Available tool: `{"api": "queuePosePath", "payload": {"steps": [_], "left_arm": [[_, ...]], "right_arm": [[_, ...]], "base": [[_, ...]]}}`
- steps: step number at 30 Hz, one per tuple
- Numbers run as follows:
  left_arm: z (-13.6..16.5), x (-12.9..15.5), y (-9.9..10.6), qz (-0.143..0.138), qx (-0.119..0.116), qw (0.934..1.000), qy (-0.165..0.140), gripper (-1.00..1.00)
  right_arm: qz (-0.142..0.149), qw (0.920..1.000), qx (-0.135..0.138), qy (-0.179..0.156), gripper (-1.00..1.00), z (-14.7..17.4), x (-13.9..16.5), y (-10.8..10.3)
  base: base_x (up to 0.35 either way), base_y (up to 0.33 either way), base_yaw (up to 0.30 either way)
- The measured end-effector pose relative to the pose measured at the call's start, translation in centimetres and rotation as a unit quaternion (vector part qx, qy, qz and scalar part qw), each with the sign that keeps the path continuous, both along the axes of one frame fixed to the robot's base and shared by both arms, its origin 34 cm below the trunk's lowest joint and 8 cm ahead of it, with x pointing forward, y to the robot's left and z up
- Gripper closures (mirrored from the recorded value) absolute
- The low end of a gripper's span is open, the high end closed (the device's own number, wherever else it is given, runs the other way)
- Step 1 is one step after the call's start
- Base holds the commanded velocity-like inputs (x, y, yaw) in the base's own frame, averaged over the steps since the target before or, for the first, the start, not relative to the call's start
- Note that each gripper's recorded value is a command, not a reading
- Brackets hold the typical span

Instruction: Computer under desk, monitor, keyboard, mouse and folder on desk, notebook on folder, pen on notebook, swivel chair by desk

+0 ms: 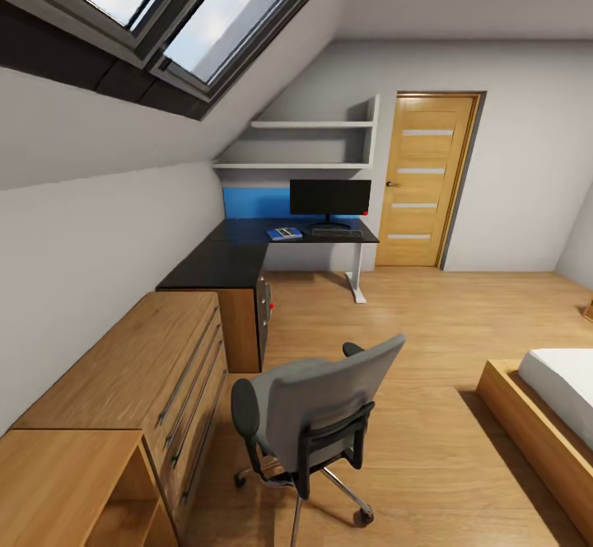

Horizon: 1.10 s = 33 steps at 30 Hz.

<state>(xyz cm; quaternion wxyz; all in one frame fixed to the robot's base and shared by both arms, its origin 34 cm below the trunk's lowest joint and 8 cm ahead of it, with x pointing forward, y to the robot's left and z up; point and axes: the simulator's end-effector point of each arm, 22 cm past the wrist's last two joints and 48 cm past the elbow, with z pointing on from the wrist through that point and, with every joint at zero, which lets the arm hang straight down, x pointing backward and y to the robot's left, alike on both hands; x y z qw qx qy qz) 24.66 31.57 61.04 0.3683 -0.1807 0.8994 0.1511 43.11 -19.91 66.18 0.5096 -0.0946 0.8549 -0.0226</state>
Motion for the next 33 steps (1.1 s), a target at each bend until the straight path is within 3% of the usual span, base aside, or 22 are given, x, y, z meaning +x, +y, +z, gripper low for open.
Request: {"api": "queuePosePath", "payload": {"steps": [20, 25, 33], "left_arm": [[-2.5, 0.5, 0.2, 0.001, 0.002, 1.0, -0.004, -1.0], [-2.7, 2.1, 0.7, 0.001, 0.007, 0.9997, -0.023, -1.0], [-2.1, 7.3, 1.2, -0.002, 0.011, 0.9974, -0.072, -1.0]], "right_arm": [[0.0, 1.0, 0.0, 0.0, -1.0, -2.6, 0.3, 0.0], [0.001, 1.0, 0.0, -0.001, -1.0, -3.3, 0.4, 0.1], [0.003, 1.0, 0.0, -0.002, -1.0, -4.4, 0.5, 0.2]], "base": [[0.0, 0.0, 0.0], [0.0, 0.0, 0.0], [0.0, 0.0, 0.0]]}}
